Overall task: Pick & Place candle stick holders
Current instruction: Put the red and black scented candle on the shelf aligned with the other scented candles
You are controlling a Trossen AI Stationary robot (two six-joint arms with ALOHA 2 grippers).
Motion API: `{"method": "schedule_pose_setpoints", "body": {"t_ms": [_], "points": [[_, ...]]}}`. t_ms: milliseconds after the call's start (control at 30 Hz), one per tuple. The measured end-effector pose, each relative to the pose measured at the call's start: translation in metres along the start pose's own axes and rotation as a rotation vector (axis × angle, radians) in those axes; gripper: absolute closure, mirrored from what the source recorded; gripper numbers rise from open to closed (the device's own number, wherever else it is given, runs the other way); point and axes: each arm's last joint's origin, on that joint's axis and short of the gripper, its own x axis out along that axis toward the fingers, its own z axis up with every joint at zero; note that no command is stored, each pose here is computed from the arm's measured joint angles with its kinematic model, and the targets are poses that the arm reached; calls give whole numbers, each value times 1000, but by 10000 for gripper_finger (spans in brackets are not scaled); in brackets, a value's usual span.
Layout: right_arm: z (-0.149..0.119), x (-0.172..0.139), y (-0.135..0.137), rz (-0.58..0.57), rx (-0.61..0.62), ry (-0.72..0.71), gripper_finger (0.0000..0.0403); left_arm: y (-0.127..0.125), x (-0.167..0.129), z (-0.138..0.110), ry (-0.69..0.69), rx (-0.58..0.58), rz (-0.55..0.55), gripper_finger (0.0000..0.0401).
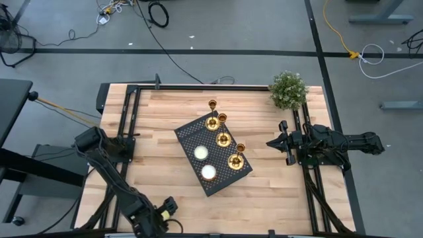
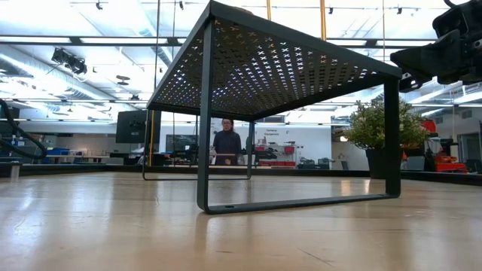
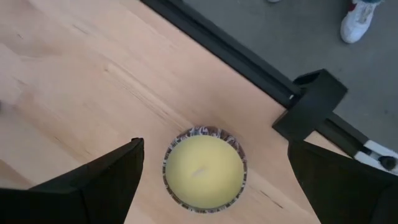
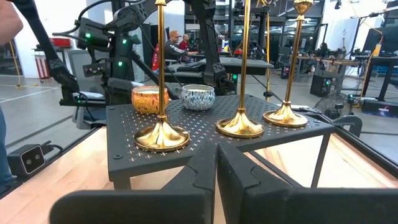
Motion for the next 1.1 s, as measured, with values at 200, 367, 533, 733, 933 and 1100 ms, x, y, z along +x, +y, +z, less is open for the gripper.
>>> {"method": "schedule_pose_setpoints", "body": {"t_ms": [200,367,533,733,933,1100], "points": [[0,0,0,0,0,0,385,-1,15,-1,43,1,10,2],[0,0,0,0,0,0,385,0,25,-4,81,-76,21,2],[0,0,0,0,0,0,385,7,32,-11,123,-123,29,2],[0,0,0,0,0,-1,385,12,39,-21,156,-212,4,2],[0,0,0,0,0,0,385,11,45,-27,157,-223,-23,2],[0,0,0,0,0,0,385,11,45,-26,142,-225,-23,2]]}}
